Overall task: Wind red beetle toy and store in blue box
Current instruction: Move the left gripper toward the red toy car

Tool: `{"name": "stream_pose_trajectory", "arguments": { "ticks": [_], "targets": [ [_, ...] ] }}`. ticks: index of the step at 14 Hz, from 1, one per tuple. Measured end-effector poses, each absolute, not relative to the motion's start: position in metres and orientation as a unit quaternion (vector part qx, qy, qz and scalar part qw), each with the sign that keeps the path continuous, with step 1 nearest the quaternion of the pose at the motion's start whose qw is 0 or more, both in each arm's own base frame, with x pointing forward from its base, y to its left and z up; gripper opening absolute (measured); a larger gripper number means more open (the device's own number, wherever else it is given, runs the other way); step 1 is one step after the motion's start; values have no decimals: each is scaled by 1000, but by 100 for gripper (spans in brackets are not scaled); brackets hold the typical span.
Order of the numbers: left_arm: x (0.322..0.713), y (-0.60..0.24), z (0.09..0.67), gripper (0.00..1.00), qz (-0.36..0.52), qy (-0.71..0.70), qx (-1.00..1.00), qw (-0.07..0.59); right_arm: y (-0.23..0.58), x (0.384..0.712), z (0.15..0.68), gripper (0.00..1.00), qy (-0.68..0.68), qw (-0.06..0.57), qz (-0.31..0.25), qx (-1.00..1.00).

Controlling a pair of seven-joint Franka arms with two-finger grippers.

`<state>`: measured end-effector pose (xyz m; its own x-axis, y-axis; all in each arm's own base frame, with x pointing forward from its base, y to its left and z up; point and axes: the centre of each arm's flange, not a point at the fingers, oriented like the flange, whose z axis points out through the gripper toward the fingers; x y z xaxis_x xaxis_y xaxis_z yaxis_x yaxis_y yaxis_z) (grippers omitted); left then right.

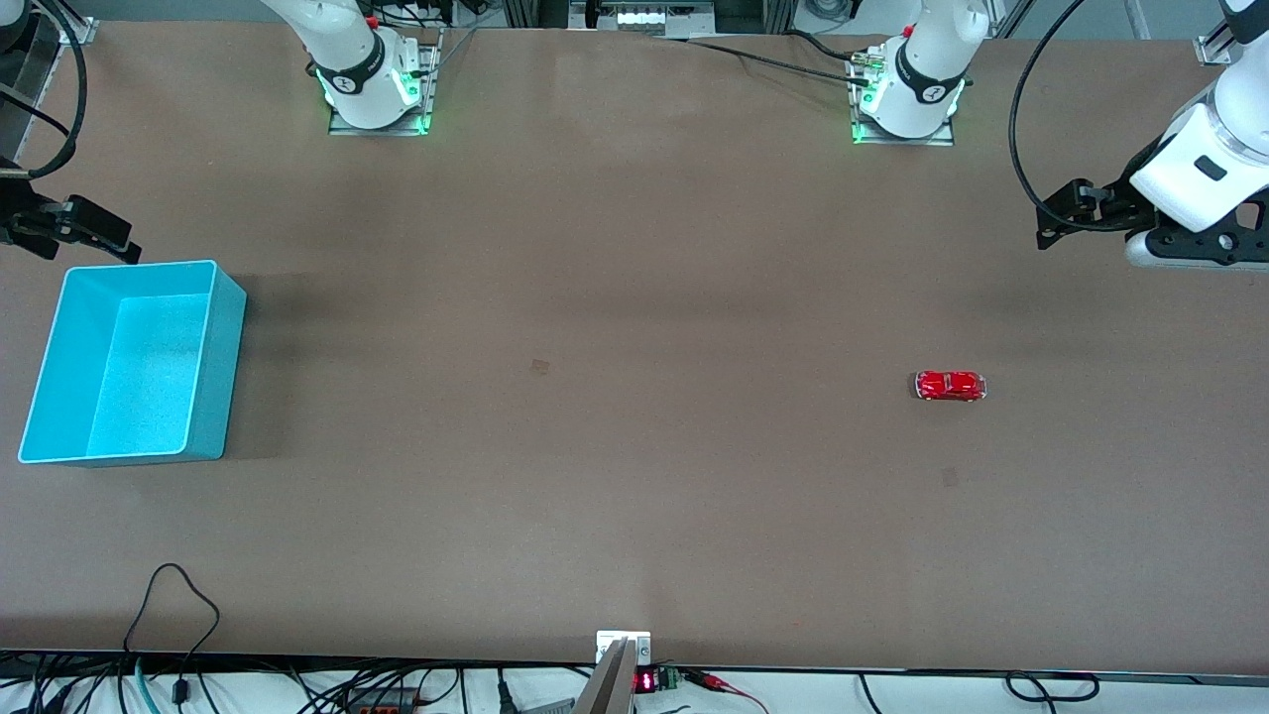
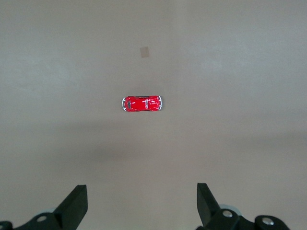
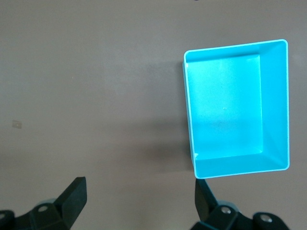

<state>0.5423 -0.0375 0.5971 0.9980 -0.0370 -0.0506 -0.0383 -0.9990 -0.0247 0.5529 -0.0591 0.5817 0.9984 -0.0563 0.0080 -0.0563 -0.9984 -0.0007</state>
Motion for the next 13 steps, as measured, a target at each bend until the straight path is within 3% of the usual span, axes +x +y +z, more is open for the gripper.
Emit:
{"name": "stream_pose_trajectory", "arguments": {
  "ticks": [13],
  "targets": [
    [537,-37,592,100,54,18,-998,14,-59,553,582,100,28,0,-4,-1000]
  ]
}}
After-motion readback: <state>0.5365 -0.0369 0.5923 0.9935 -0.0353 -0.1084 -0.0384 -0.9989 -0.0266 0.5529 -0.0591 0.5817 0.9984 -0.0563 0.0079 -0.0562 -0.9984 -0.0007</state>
